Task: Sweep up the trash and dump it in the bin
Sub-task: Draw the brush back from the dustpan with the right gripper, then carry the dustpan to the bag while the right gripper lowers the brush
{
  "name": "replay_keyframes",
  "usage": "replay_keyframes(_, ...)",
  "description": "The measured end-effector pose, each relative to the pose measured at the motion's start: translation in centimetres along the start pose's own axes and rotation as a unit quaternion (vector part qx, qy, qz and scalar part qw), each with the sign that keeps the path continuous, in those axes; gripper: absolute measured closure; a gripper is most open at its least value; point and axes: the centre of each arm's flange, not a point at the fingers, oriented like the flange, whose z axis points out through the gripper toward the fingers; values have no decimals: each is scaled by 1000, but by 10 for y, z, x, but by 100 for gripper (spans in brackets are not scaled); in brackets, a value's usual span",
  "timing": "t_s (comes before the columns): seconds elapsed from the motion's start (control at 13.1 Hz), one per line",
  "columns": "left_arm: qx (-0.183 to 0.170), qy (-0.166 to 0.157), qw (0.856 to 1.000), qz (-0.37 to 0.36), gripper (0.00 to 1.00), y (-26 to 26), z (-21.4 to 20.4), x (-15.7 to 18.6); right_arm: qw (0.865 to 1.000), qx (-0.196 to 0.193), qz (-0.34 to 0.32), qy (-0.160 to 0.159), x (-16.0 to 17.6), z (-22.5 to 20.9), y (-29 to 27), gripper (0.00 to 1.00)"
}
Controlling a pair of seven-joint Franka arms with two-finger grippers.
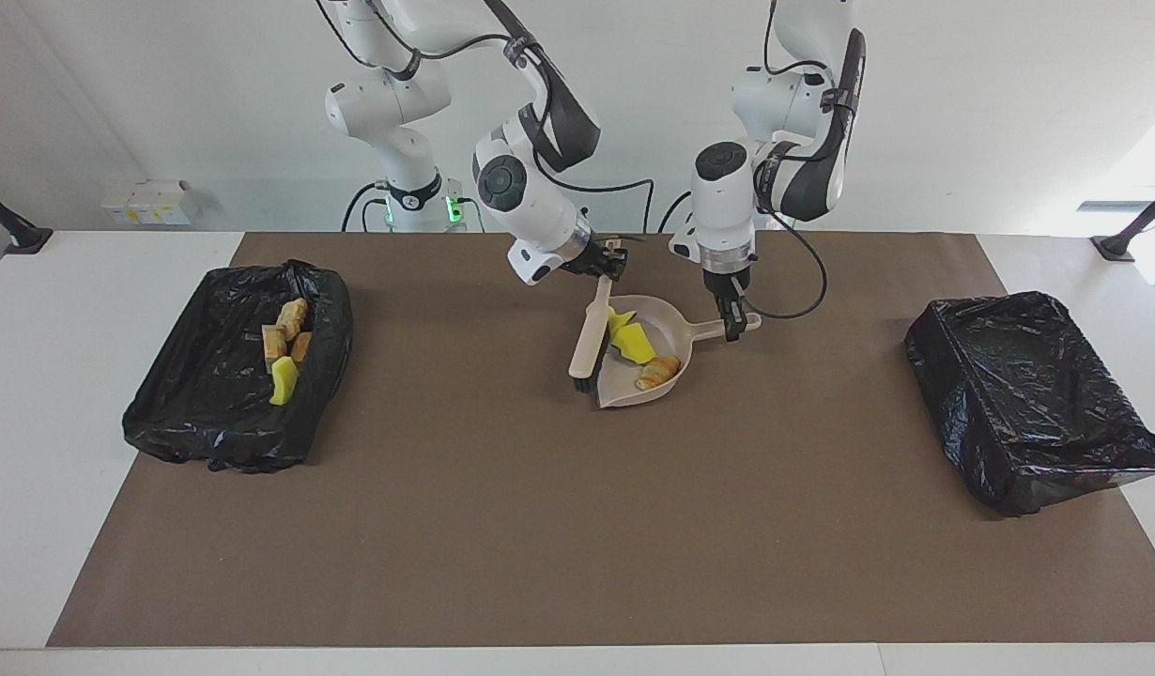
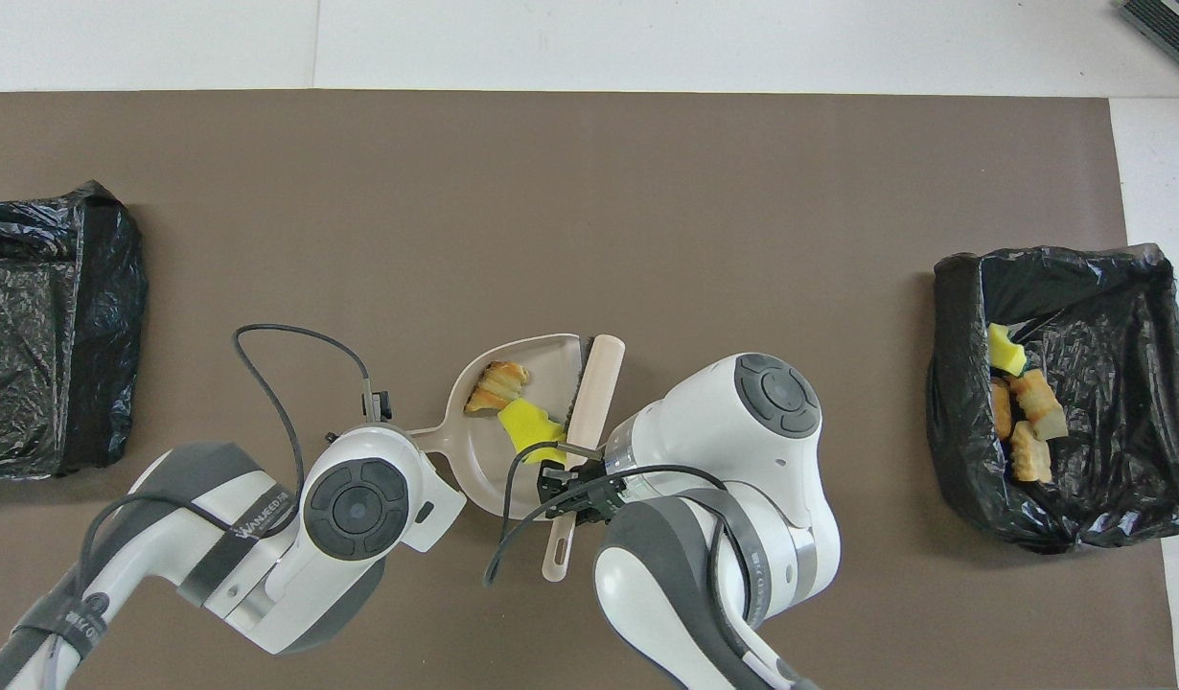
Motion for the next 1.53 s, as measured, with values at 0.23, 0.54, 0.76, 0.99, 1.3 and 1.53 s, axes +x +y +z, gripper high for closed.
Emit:
replay_keyframes(0.23, 3, 16, 1000, -18, 68, -8, 5, -5, 1000, -22, -3, 11, -3, -23, -13, 74)
replay_keyframes(0.54, -8, 35, 998, -45, 68, -12, 9, -6, 997, -67, -25, 13, -8, -31, -15, 74)
replay_keyframes(0.76, -16, 46, 998, -49, 68, -12, 11, -6, 993, -114, -35, 1, -13, -30, -7, 74)
replay_keyframes(0.99, -16, 47, 997, -52, 68, -15, 13, -10, 983, -180, -41, -19, -19, -32, 10, 74)
replay_keyframes(1.3, -17, 47, 998, -39, 68, -28, 15, -22, 969, -242, -43, -40, -27, -38, 27, 74)
replay_keyframes(1.53, -46, 52, 997, -30, 68, -62, 1, -49, 969, -241, -43, -45, -22, -49, 36, 74)
